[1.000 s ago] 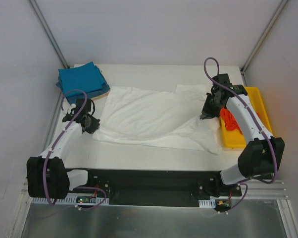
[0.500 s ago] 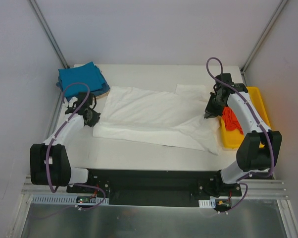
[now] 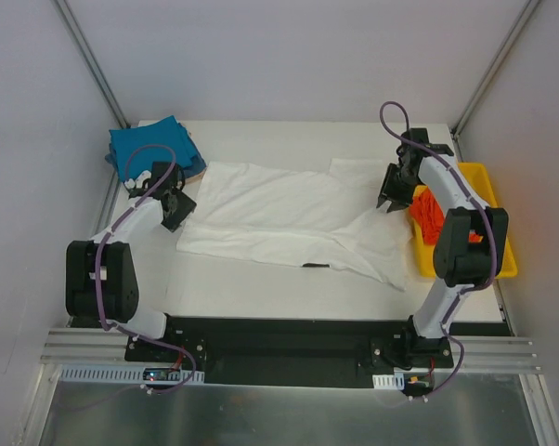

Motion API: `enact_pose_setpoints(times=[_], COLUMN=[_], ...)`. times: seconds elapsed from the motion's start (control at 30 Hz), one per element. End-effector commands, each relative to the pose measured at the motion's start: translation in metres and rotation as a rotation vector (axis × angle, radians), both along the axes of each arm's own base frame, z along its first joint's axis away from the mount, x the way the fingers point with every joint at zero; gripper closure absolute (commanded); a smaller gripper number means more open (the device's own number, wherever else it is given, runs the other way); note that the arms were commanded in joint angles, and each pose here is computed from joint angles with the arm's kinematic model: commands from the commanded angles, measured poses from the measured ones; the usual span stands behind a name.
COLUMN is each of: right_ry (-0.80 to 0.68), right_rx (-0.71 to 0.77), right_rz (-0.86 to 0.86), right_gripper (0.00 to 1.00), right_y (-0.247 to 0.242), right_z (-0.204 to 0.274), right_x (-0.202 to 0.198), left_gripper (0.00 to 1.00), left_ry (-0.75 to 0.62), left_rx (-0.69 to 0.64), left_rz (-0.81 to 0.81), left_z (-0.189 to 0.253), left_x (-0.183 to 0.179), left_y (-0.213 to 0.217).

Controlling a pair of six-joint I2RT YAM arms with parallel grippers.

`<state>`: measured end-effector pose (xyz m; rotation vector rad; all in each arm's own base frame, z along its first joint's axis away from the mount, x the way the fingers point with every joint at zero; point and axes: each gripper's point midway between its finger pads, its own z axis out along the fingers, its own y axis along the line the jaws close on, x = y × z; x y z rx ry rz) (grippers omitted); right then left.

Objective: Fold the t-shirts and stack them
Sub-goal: Fold the flattened tshirt in 1/3 of the way

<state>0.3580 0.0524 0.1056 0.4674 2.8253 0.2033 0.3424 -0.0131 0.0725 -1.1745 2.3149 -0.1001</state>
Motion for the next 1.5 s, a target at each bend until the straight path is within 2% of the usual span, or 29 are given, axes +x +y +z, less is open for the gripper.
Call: enact_pose_setpoints(times=[0.0,0.03,0.07,0.1,0.2,0.27,0.3,0.37,0.5,0.7,1.07,1.3,1.47], right_ry=[-0.055,-0.059,-0.071,-0.085,-0.137,-0.171,-0.157,-0.179,-0.144,-0.086,-0.022,-0.104,-0.189], right_rx=[0.027,0.025,0.024,0.022,0.033,0.094,0.132,0.236,0.277,0.274,0.258,0.300,0.308], right_rz=[0.056,0.052,0.052,0.054,0.045,0.053,0.048,0.073,0.103,0.096,0.051,0.027,0.030], right_gripper=[0.44,0.22,0.09,0.04,0.04,0.04,0.04,0.04,0.04,0.04,0.04,0.04,0.04], right_y=[0.003,0.003,0.002,0.002,0.003,0.013,0.019,0.039,0.064,0.090,0.098,0.119,0.149], right_z=[0.012,0.015,0.020,0.025,0.039,0.042,0.034,0.033,0.006,-0.026,-0.061,-0.047,-0.017], right_x=[0.031,0.030,0.023,0.018,-0.006,-0.018,-0.036,-0.043,-0.061,-0.047,-0.028,0.021,0.077], left_gripper=[0.24,0.01,0.01,0.01,0.01,0.01,0.01,0.01,0.01,0.01,0.01,0.01,0.01], left_ry=[-0.057,-0.066,-0.078,-0.105,-0.156,-0.169,-0.172,-0.171,-0.144,-0.081,0.076,0.103,0.079], left_rx=[0.002,0.001,-0.002,-0.002,-0.038,-0.075,-0.115,-0.132,-0.180,-0.228,-0.197,-0.197,-0.186], left_rz=[-0.062,-0.062,-0.066,-0.069,-0.088,-0.109,-0.127,-0.141,-0.211,-0.326,-0.309,-0.254,-0.239], left_z=[0.021,0.024,0.028,0.037,0.052,0.053,0.054,0.051,0.038,0.014,-0.038,-0.048,-0.041], left_x=[0.014,0.012,0.011,0.006,-0.005,-0.013,-0.021,-0.026,-0.030,-0.022,-0.027,-0.039,-0.041], left_y=[-0.005,-0.005,-0.006,-0.006,-0.013,-0.020,-0.028,-0.033,-0.053,-0.085,-0.079,-0.074,-0.071])
